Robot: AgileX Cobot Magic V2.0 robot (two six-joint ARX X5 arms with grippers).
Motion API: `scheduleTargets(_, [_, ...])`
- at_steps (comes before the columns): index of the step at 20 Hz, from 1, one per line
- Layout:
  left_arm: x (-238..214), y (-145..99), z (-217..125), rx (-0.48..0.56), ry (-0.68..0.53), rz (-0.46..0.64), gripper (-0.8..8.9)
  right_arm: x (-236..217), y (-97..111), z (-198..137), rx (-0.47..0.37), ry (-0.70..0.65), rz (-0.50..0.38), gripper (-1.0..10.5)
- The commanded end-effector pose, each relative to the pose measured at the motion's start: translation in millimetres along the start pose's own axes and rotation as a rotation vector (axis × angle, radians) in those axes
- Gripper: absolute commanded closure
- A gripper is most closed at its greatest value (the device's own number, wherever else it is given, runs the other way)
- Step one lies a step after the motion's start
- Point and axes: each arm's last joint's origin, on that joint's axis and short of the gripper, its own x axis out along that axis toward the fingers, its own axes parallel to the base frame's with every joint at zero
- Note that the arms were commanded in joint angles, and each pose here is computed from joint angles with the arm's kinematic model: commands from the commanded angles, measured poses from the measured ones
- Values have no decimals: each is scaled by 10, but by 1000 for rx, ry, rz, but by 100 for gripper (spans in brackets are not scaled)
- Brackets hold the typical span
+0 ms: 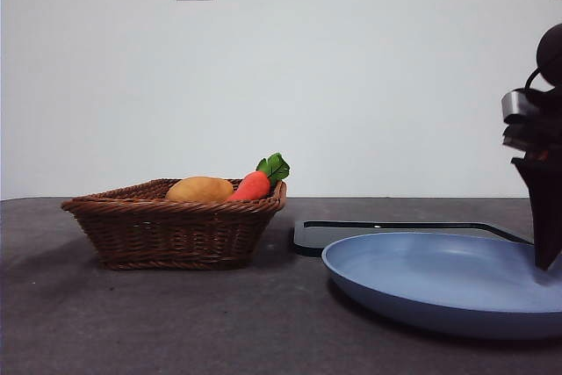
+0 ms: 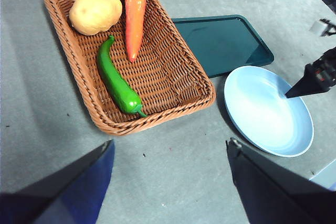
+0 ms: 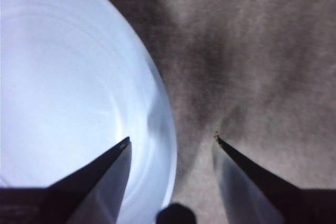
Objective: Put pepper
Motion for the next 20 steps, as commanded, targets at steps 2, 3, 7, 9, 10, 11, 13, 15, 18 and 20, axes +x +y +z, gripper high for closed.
scheduleTargets(2, [-22,-12,40,20,-15,-1,439,61,5,54,-16,10,2,788])
scheduleTargets(3, [-22,-12,40,19,-15,-1,439,65,6,53,-15,13,4,855])
scheduleTargets(7, [-3,-2,44,14,-8,0,439,65,5,54,-15,12,4,941])
scheduleTargets(9, [34,19,55,-12,7,1,439,42,12,48,-16,8,4,941])
scheduleTargets(10, [58,29,67,-23,16,-1,439,-2,26,46,-21,-10,6,941])
scheduleTargets(11, [87,36,89,-23,24,-4,439,-78,55,41,-29,-41,24,941])
scheduleTargets(13, [160,41,167,-28,36,-5,439,-304,128,19,-38,-129,47,941])
scheduleTargets(15, [273,43,282,-28,58,24,439,-563,209,-55,-55,-226,43,941])
scheduleTargets(18, [534,21,486,-13,124,56,439,-922,325,-246,-88,-343,35,941])
scheduleTargets(20, [785,-1,630,-6,180,76,439,-1118,389,-378,-98,-420,30,941])
